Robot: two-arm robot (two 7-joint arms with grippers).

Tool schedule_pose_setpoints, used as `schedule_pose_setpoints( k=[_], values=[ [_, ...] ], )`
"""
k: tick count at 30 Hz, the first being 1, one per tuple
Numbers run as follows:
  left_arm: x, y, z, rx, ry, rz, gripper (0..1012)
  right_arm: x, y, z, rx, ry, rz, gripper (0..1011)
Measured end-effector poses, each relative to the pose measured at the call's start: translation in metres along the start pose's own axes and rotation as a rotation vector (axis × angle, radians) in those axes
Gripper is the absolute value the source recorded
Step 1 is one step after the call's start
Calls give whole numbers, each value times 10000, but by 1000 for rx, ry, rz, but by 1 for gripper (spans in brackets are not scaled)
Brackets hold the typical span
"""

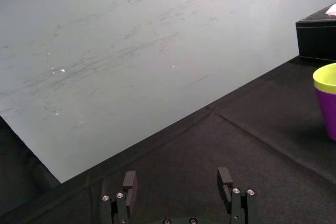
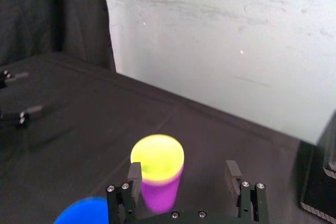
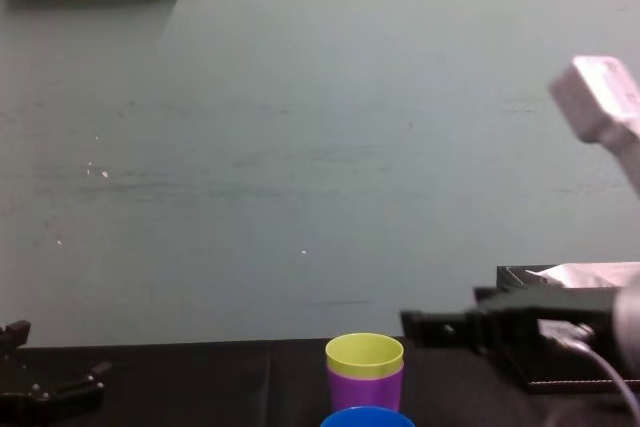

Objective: Stack the three plastic cups sequentially using one hand.

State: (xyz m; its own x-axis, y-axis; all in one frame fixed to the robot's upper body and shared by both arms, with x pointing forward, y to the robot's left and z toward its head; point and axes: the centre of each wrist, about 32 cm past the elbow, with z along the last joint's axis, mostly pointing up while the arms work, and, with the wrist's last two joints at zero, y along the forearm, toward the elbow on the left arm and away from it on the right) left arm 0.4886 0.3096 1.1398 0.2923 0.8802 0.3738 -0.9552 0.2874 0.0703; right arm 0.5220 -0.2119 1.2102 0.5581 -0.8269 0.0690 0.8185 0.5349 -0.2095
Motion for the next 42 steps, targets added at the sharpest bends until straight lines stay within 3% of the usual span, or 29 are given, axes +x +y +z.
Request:
schedule_pose_setpoints(
  k=[7, 16, 27, 42],
  values=[
    [0, 0, 0, 0, 0, 0, 1000, -54, -402, -188, -40, 4, 16, 1004],
    [0, 0, 0, 0, 0, 0, 1000, -159, -679, -385, -85, 9, 42, 1004],
    [0, 0, 0, 0, 0, 0, 1000, -322, -682, -550, -132, 49, 110, 1004],
    [0, 0, 0, 0, 0, 0, 1000, -443, -511, -542, -159, 40, 155, 1004]
  ],
)
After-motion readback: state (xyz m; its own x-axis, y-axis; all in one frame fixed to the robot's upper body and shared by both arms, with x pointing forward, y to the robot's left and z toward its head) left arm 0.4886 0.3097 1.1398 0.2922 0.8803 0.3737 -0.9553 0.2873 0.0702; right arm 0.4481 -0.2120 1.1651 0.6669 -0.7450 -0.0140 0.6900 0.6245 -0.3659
